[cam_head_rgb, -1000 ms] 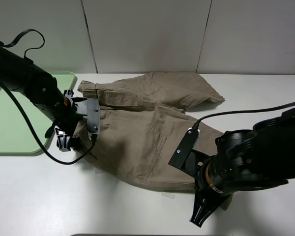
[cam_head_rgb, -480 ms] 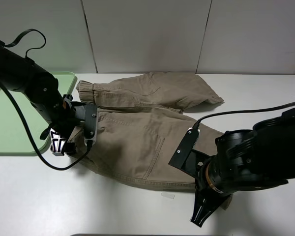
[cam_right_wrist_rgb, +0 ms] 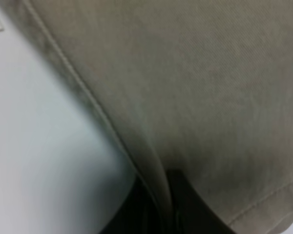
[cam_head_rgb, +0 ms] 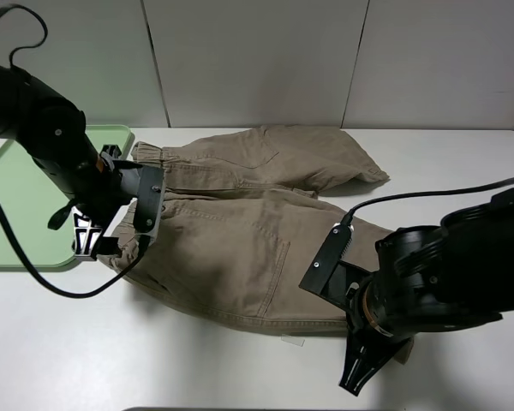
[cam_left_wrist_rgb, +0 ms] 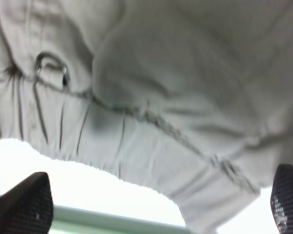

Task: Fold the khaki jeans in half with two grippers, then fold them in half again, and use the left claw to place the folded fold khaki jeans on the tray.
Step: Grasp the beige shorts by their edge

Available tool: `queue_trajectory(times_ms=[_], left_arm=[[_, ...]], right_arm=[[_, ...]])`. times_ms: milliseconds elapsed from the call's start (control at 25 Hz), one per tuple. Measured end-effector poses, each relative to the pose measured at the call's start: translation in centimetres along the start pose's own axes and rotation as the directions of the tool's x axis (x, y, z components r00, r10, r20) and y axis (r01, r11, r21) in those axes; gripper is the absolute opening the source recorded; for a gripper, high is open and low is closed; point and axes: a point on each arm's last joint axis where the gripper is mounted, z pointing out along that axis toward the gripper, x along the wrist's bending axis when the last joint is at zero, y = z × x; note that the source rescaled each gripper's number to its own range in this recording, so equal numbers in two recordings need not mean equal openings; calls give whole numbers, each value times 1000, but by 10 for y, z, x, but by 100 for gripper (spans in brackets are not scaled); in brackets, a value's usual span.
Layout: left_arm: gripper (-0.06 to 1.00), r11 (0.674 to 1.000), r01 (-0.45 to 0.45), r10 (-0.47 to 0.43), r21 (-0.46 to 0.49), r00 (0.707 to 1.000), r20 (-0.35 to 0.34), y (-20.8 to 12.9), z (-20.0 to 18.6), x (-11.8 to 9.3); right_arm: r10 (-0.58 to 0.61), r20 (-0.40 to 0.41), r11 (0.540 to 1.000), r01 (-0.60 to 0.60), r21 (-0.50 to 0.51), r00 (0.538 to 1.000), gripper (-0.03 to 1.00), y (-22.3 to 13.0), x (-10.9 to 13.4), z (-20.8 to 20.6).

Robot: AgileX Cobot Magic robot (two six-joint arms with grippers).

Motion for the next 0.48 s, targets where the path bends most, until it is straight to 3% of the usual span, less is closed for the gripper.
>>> queue_trajectory(times_ms=[280, 480], left_arm=[[93, 992, -119, 115, 39, 989, 88, -7, -7, -11], [93, 972, -235, 229, 25, 964, 138, -12, 4, -31]], right_arm=[[17, -8, 1000, -17, 5, 1000, 8, 0, 1, 0], [25, -11, 1000, -25, 7, 1000, 8, -1, 1, 0]])
